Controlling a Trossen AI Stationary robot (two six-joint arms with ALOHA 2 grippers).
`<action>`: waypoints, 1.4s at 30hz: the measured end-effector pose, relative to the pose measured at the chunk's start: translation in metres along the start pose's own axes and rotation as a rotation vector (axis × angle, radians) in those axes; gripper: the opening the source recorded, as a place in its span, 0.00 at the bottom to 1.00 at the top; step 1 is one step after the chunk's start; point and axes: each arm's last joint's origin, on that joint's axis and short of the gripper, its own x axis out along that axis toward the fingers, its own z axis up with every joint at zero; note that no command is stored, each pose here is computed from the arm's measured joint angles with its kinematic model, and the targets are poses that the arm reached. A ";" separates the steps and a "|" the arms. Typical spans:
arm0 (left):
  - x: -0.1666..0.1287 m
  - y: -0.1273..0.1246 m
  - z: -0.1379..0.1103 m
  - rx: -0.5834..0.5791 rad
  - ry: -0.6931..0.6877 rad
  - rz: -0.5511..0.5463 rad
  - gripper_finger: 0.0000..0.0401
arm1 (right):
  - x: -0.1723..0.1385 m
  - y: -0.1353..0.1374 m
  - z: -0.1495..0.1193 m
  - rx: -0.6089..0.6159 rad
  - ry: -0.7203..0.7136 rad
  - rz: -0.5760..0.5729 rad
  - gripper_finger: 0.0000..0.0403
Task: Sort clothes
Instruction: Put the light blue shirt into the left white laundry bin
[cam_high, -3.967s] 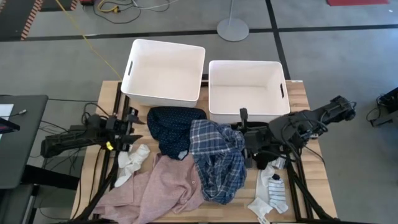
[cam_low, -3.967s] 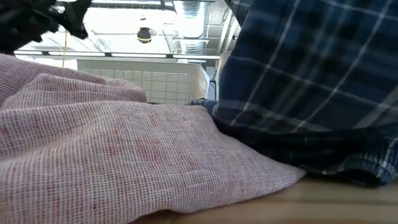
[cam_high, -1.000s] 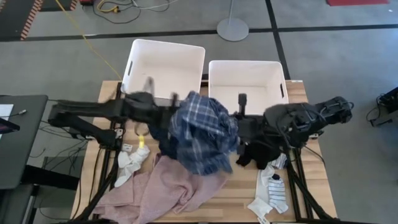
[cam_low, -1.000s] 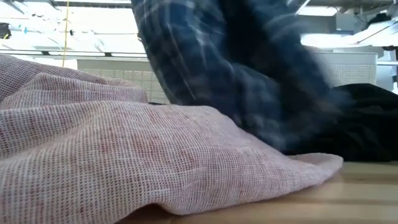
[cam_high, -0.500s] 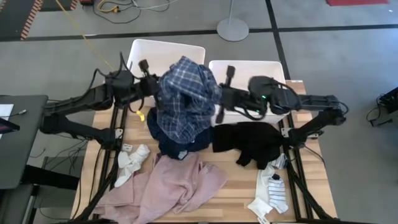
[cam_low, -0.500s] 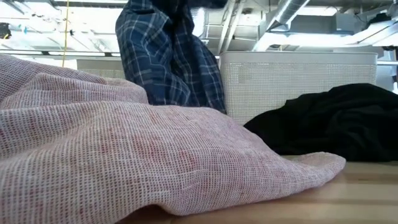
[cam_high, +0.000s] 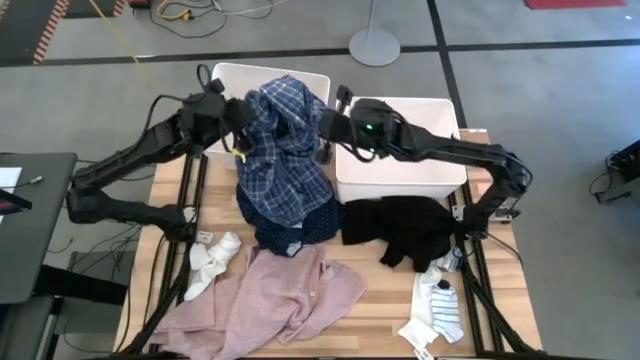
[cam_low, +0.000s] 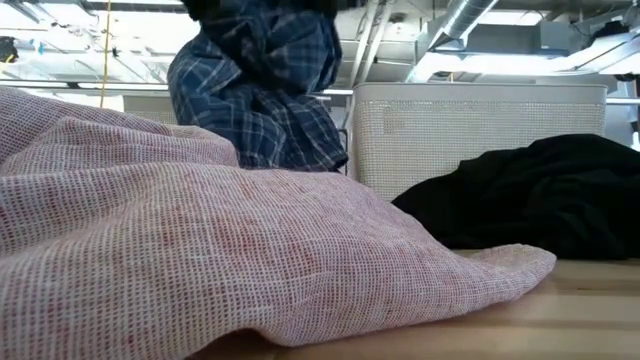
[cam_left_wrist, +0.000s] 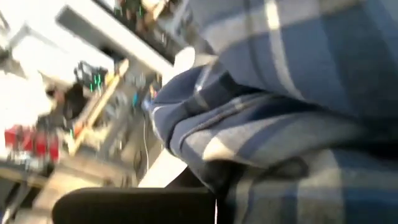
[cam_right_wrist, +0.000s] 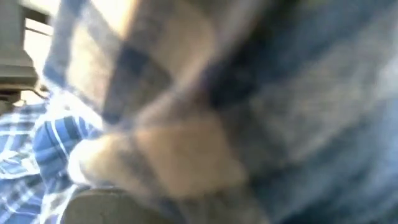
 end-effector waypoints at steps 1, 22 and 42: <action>0.005 0.000 -0.004 -0.006 0.033 0.001 0.01 | 0.006 -0.002 -0.006 0.017 0.014 -0.007 0.05; 0.086 -0.020 -0.050 0.025 0.456 -0.075 0.28 | 0.058 -0.002 -0.085 0.177 0.314 0.094 0.34; 0.000 0.029 -0.040 -0.123 0.212 0.036 0.53 | 0.012 -0.010 -0.040 0.199 0.231 0.114 0.63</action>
